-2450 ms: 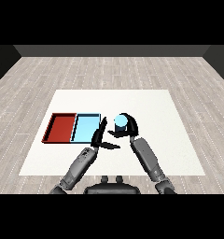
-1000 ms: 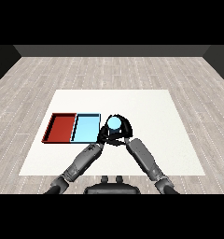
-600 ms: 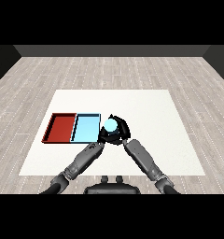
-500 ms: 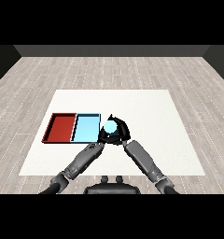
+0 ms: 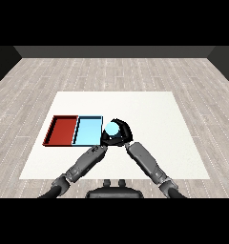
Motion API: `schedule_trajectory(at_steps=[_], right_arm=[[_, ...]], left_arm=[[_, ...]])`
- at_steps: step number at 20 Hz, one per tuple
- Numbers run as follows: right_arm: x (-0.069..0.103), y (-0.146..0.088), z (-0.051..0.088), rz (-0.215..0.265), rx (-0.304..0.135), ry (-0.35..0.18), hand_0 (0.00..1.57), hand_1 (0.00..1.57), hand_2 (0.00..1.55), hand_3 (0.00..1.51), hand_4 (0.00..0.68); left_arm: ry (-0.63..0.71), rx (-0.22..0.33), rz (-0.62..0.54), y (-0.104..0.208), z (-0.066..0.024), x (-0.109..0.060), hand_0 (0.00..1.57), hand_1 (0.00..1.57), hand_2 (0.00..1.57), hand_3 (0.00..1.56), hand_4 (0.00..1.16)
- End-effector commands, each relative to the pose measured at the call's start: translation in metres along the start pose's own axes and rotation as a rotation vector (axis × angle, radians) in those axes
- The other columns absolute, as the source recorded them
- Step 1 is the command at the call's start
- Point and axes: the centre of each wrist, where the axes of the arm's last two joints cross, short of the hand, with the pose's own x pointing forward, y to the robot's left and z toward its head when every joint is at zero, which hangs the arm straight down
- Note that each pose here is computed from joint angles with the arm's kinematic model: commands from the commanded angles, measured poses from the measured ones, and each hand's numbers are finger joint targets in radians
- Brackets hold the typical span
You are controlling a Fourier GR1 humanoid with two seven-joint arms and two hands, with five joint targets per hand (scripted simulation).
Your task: Pick the blue can and put it in the blue box
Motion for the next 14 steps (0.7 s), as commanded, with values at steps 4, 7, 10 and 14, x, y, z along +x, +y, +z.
schedule_trajectory(at_steps=[4, 7, 10, 14], right_arm=[[0.008, 0.003, -0.015, -0.059, 0.015, 0.011, 1.42, 1.42, 1.45, 1.37, 0.527], [0.007, 0.002, 0.007, -0.035, 0.008, -0.004, 1.43, 1.43, 1.46, 1.38, 0.534], [0.005, 0.018, 0.001, -0.059, 0.002, 0.023, 1.43, 1.43, 1.46, 1.38, 0.531], [0.006, 0.007, 0.006, 0.005, -0.005, 0.041, 0.72, 0.72, 0.72, 0.25, 0.110]], left_arm=[[0.035, 0.047, -0.045, -0.017, -0.0115, 0.016, 1.57, 1.57, 1.55, 1.46, 1.13], [0.020, 0.073, -0.054, -0.010, -0.0136, 0.006, 1.57, 1.57, 1.55, 1.46, 1.14], [0.003, 0.078, -0.070, -0.019, 0.0025, 0.007, 1.57, 1.57, 1.56, 1.47, 1.14], [-0.012, 0.085, -0.079, -0.004, -0.0118, 0.004, 1.57, 1.57, 1.56, 1.47, 1.14]])
